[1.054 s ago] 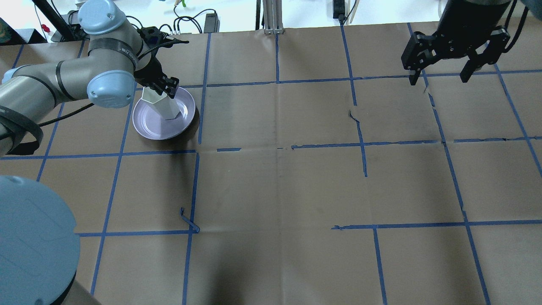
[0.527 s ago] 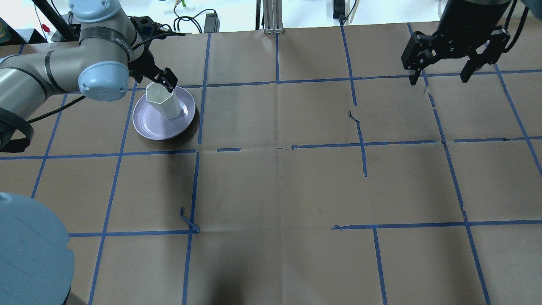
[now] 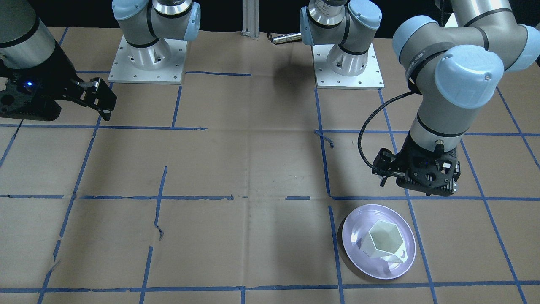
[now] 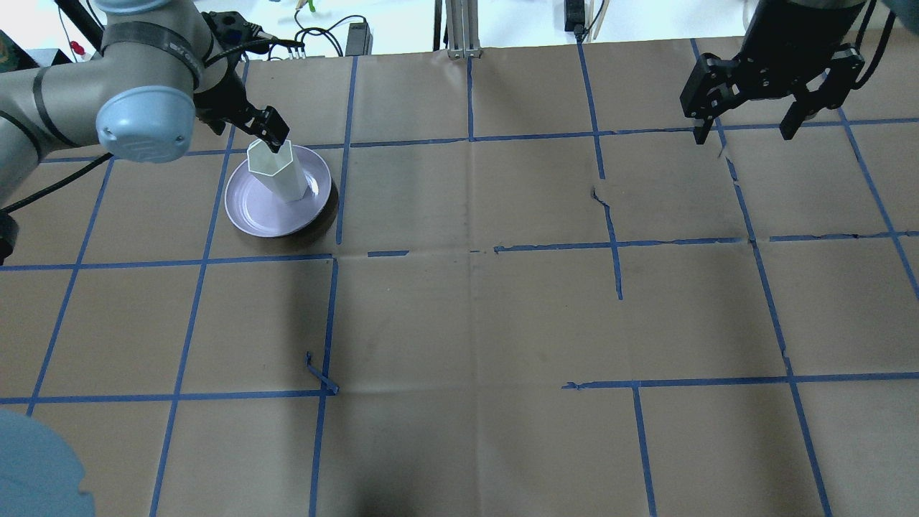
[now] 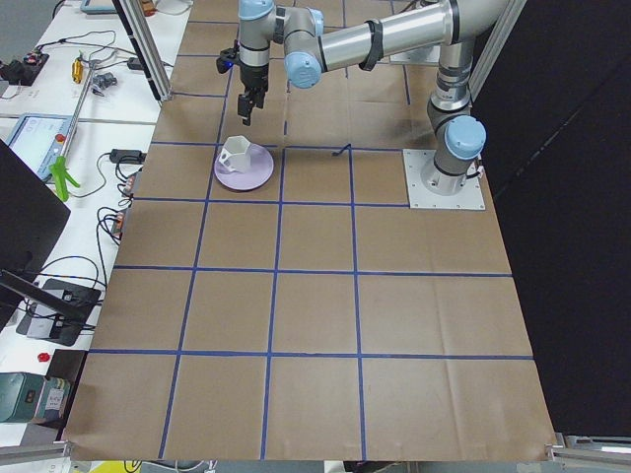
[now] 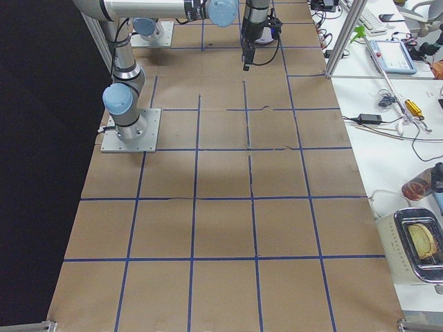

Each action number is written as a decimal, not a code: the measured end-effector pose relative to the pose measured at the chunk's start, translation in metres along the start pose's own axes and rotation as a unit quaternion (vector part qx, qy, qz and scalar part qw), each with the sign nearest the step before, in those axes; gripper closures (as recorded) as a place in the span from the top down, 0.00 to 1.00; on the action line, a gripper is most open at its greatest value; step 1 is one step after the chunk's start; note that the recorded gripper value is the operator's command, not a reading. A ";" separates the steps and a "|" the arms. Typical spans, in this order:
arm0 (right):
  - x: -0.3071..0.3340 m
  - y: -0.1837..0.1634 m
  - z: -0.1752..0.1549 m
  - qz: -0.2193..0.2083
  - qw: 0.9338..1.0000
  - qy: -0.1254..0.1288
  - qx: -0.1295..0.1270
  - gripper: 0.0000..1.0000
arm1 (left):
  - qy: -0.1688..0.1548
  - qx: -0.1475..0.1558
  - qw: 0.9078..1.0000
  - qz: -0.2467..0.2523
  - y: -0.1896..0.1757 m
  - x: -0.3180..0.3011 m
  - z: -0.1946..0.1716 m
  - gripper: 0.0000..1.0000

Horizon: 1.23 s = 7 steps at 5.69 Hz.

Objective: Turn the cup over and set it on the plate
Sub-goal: 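Lower the mug onto the plate and open the left gripper, then raise the left gripper away from the mug on the plate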

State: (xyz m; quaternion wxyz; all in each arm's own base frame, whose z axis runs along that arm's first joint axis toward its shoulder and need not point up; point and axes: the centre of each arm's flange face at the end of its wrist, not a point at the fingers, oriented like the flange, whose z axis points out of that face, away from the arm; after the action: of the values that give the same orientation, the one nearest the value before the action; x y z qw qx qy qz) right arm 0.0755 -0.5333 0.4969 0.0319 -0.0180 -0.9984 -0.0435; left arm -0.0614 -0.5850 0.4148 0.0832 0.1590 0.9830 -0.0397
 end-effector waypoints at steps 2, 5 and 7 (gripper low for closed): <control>0.000 0.000 0.000 0.000 1.000 0.000 0.000 1.00 | 0.018 -0.020 1.000 -0.014 0.046 0.013 -0.059 0.99; 0.000 0.000 0.000 0.000 1.000 0.000 0.000 1.00 | 0.062 0.004 0.995 -0.075 0.056 0.063 -0.095 0.99; 0.000 0.000 0.000 0.000 1.000 0.000 0.000 1.00 | 0.067 0.007 0.992 -0.103 0.053 0.083 -0.101 0.99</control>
State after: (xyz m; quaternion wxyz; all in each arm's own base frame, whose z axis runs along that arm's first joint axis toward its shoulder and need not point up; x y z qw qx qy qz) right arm 0.0755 -0.5334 0.4969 0.0319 -0.0180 -0.9984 -0.0433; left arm -0.1378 -0.4987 0.4970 0.0116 0.0597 0.9972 -0.0438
